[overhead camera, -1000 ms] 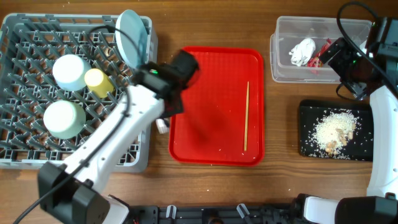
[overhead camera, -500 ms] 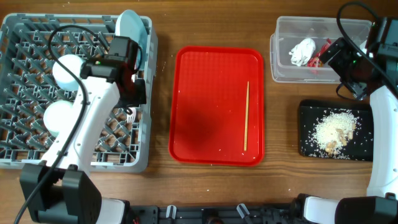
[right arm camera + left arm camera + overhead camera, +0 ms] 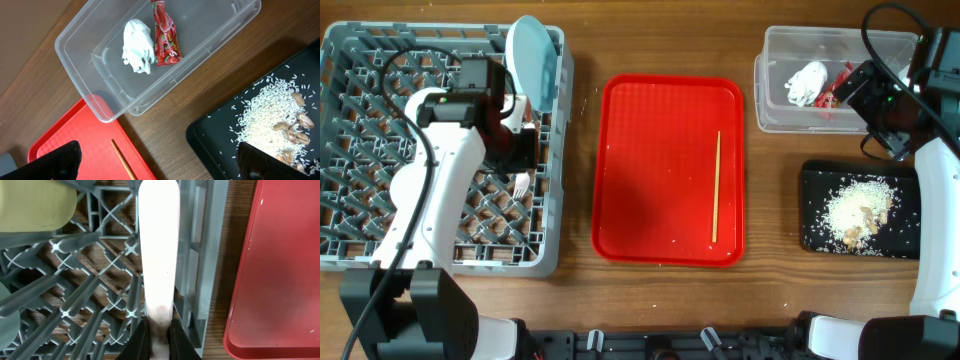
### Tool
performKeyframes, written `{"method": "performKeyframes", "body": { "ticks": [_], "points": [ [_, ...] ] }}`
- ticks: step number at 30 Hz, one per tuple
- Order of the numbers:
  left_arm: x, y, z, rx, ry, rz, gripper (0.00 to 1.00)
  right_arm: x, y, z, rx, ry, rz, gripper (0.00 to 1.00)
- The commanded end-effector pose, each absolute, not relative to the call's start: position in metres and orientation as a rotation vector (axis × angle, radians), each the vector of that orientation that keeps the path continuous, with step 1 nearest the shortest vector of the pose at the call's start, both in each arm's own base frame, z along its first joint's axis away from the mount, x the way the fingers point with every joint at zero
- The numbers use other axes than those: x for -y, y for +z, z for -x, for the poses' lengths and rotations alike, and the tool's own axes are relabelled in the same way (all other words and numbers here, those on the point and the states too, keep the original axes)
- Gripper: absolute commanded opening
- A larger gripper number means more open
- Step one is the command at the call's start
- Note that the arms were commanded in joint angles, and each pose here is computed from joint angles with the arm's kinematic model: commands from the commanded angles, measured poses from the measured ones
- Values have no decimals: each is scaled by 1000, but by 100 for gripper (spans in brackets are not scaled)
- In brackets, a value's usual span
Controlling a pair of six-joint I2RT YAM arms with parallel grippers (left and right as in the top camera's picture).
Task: Sort waste into correct bins and load items into the dishwasher rack
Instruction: 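Insert the fork upright into the rack beside the plate, release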
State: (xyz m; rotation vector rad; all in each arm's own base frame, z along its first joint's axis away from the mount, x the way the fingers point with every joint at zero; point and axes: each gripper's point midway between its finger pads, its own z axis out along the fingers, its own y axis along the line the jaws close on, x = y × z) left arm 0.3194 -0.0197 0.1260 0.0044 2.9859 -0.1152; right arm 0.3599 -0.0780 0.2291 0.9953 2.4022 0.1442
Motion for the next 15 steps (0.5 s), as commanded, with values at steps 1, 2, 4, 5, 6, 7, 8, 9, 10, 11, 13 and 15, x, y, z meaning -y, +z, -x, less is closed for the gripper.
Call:
{"method": "performKeyframes", "body": {
  "ticks": [1,2,4,5,6,7,8,9,10,11,13,15],
  "points": [
    [25,126,-316,-2990,-195,4,9,82,236,-359,-2388,114,-972,100],
    [28,124,-314,-2994,-218,-3,9,82,236,-359,-2388,114,-972,100],
    [29,119,-313,-2997,-232,-3,10,82,236,-359,-2388,114,-972,100],
    [29,113,-311,-3002,-233,-1,10,82,236,-359,-2388,114,-972,100],
    [29,110,-310,-3006,-232,-1,10,82,236,-359,-2388,114,-972,100],
    [29,107,-309,-3010,-229,1,10,82,236,-359,-2388,114,-972,100],
    [28,106,-309,-3011,-220,6,11,82,236,-359,-2388,114,-972,100],
    [26,106,-309,-3011,-208,8,13,82,236,-359,-2388,114,-972,100],
    [26,106,-309,-3011,-204,8,16,82,236,-359,-2388,114,-972,100],
    [26,106,-309,-3012,-204,9,20,82,236,-359,-2388,114,-972,100],
    [26,106,-309,-3012,-205,9,35,82,236,-359,-2388,114,-972,100],
    [26,107,-310,-3010,-207,20,38,82,236,-359,-2388,114,-972,100]
  ]
}}
